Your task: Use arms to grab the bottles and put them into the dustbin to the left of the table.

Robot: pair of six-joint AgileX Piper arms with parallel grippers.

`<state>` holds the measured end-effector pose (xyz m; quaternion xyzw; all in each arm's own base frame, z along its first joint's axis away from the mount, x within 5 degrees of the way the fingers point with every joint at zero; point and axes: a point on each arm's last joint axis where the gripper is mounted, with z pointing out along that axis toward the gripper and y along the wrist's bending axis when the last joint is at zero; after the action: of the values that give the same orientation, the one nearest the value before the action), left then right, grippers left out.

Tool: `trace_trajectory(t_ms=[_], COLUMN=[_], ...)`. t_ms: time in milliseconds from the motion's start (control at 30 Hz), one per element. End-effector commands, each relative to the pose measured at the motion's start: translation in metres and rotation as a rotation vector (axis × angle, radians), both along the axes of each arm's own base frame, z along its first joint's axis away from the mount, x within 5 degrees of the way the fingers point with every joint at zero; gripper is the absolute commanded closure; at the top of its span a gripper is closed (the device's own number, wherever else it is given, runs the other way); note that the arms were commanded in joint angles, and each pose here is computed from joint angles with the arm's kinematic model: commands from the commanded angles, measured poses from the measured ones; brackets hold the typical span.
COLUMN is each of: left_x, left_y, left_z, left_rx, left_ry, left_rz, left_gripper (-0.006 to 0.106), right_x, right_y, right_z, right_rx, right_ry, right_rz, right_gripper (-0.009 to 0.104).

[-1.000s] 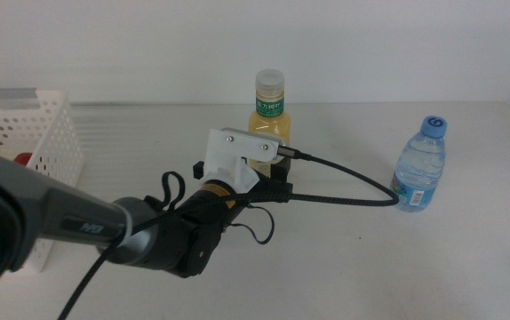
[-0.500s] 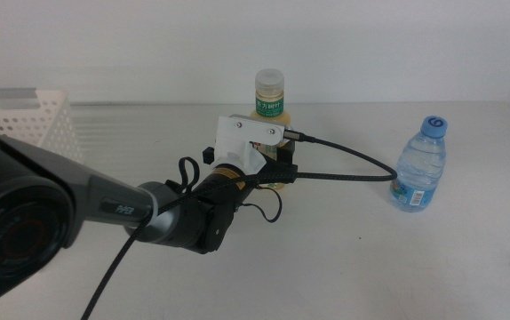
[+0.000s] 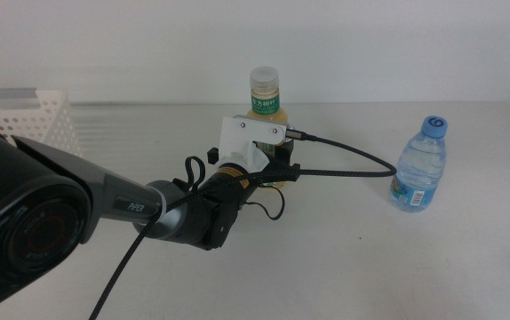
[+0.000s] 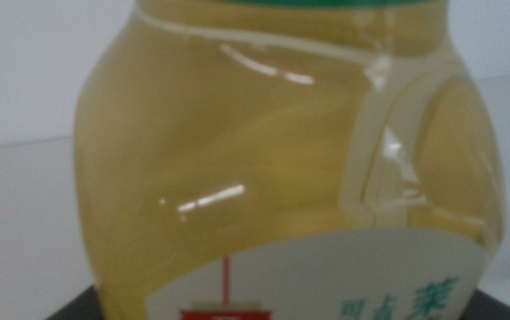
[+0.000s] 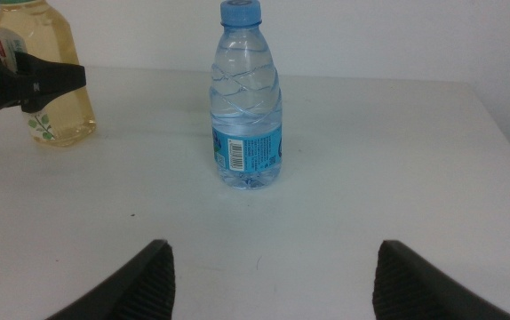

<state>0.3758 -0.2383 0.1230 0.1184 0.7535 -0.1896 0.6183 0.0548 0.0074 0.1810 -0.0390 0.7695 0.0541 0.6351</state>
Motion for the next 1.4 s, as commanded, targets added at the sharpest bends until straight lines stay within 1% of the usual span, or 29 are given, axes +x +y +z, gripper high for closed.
trace_trajectory(t_ms=[0,67,133,167,400,600,700,800,933,1100,1267,1367], left_x=[0.004,0.002,0.0,-0.001,-0.015,-0.04,-0.057,-0.068,-0.074,-0.078,-0.078,-0.077], left_y=[0.0,0.0,0.001,0.002,0.009,0.021,0.031,0.049,0.08,0.126,0.172,0.204], left_z=[0.05,0.058,0.068,0.073,0.114,0.161,0.187,0.203,0.223,0.239,0.236,0.238], left_rx=[-0.116,-0.091,-0.067,-0.056,0.015,0.14,0.177,0.203,0.205,0.213,0.24,0.241], left_ry=[-0.139,-0.133,-0.109,-0.093,-0.026,-0.004,0.023,0.085,0.115,0.173,0.329,0.412], left_rz=[0.017,0.006,-0.002,-0.008,-0.049,-0.112,-0.14,-0.14,-0.088,0.014,0.119,0.202], left_gripper=[0.07,0.085,0.093,0.096,0.096,0.096,0.096,0.097,0.097,0.097,0.097,0.097], right_x=[-0.001,-0.001,-0.001,-0.001,-0.001,-0.001,-0.001,-0.001,-0.001,-0.001,-0.001,-0.001], right_y=[0.0,0.0,0.0,0.0,0.0,0.0,0.0,0.0,0.0,0.0,0.0,0.0], right_z=[0.011,0.011,0.011,0.011,0.011,0.011,0.011,0.011,0.011,0.011,0.011,0.011], right_rx=[-0.008,-0.008,-0.008,-0.008,-0.008,-0.008,-0.008,-0.008,-0.008,-0.008,-0.008,-0.008], right_ry=[-0.112,-0.112,-0.112,-0.112,-0.112,-0.112,-0.112,-0.112,-0.112,-0.112,-0.112,-0.112], right_rz=[-0.002,-0.002,-0.002,-0.002,-0.002,-0.002,-0.002,-0.002,-0.002,-0.002,-0.002,-0.002], right_gripper=[0.037,0.037,0.037,0.037,0.037,0.037,0.037,0.037,0.037,0.037,0.037,0.037])
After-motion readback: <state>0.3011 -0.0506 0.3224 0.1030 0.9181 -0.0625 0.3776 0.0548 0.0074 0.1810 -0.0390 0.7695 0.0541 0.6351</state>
